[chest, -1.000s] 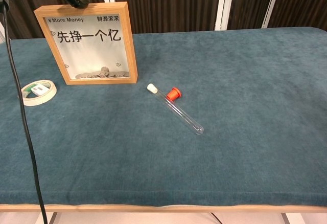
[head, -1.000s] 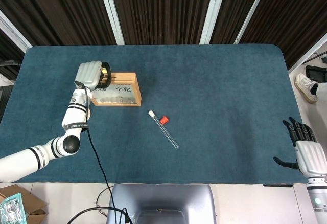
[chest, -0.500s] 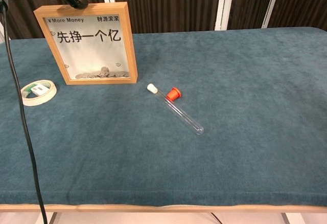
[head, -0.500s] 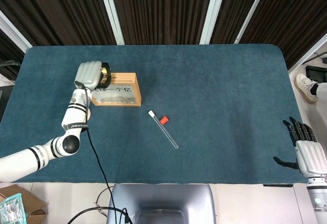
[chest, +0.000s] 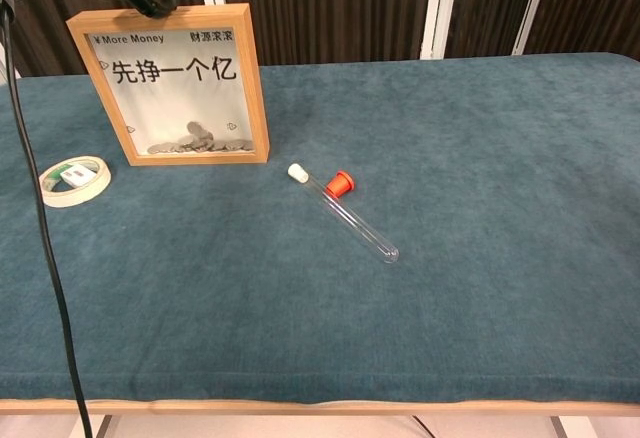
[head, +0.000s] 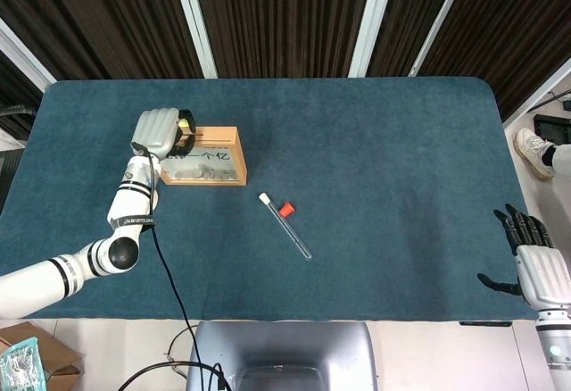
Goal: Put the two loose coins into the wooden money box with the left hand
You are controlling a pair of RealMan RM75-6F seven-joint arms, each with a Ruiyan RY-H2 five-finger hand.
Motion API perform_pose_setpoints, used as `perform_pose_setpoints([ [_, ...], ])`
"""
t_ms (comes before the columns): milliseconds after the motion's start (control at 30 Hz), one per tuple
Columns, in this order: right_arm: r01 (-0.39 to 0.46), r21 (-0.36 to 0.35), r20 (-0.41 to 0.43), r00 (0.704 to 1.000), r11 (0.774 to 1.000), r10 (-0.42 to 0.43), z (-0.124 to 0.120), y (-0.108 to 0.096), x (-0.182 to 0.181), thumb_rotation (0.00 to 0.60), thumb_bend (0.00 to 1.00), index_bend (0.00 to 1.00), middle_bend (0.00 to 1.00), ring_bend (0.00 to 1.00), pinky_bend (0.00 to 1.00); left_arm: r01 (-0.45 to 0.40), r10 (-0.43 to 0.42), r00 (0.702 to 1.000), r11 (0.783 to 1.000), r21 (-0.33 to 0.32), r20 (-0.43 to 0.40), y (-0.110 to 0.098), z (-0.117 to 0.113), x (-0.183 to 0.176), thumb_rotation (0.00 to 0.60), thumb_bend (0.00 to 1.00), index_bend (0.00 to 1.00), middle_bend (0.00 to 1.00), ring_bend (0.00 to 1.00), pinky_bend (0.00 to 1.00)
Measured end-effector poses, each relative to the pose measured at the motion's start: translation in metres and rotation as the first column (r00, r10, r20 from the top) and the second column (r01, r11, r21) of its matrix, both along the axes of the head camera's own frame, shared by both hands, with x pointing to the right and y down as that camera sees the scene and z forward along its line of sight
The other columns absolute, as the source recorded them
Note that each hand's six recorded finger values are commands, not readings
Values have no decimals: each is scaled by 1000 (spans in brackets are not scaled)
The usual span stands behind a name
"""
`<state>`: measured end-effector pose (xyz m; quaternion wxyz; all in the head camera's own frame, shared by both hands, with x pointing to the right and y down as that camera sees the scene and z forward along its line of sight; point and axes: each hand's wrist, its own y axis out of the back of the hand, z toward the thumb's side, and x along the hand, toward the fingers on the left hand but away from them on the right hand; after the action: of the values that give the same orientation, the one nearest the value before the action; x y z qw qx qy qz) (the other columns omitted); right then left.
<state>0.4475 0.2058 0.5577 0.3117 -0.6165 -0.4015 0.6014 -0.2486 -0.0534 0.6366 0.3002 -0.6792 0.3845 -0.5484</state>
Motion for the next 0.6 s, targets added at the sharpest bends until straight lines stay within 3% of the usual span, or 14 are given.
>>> perform_pose_setpoints([
  [133, 0, 2, 0, 1000, 1000, 0, 0, 0, 0, 600, 114, 0, 0, 0, 0, -8, 8, 1000, 1000, 22, -12, 0, -6, 2, 600, 423, 432, 1000, 1000, 1000],
  [267, 8, -1, 2, 1000, 1000, -8, 0, 0, -1, 600, 114, 0, 0, 0, 0, -27, 30, 999, 997, 79, -36, 4, -20, 6, 600, 401, 301, 995, 1000, 1000],
  [333, 13, -3, 5, 1000, 1000, -13, 1, 1, -2, 600, 114, 0, 0, 0, 0, -51, 57, 997, 992, 118, -49, 11, -32, 8, 600, 398, 233, 926, 998, 1000],
  [367, 16, -3, 7, 1000, 1000, -16, 0, 1, -3, 600, 114, 0, 0, 0, 0, -64, 71, 996, 989, 134, -52, 15, -38, 7, 600, 397, 195, 833, 974, 1000],
  [433, 23, -3, 9, 1000, 1000, -23, 0, 2, -5, 600, 114, 0, 0, 0, 0, -97, 107, 993, 982, 165, -54, 30, -51, 4, 600, 395, 137, 615, 822, 968],
  [467, 27, -3, 11, 1000, 1000, -27, -1, 3, -6, 600, 114, 0, 0, 0, 0, -111, 122, 991, 978, 175, -53, 38, -57, 0, 600, 394, 104, 480, 657, 873],
  [500, 32, -4, 12, 999, 999, -32, -1, 4, -6, 600, 113, 0, 0, 0, 0, -126, 137, 989, 975, 183, -50, 48, -63, -5, 600, 393, 77, 363, 474, 724],
  [600, 50, -14, 8, 999, 999, -50, -1, 8, -10, 600, 114, 0, 0, 0, 0, -168, 175, 984, 969, 181, -26, 92, -78, -31, 600, 390, 35, 157, 138, 314],
])
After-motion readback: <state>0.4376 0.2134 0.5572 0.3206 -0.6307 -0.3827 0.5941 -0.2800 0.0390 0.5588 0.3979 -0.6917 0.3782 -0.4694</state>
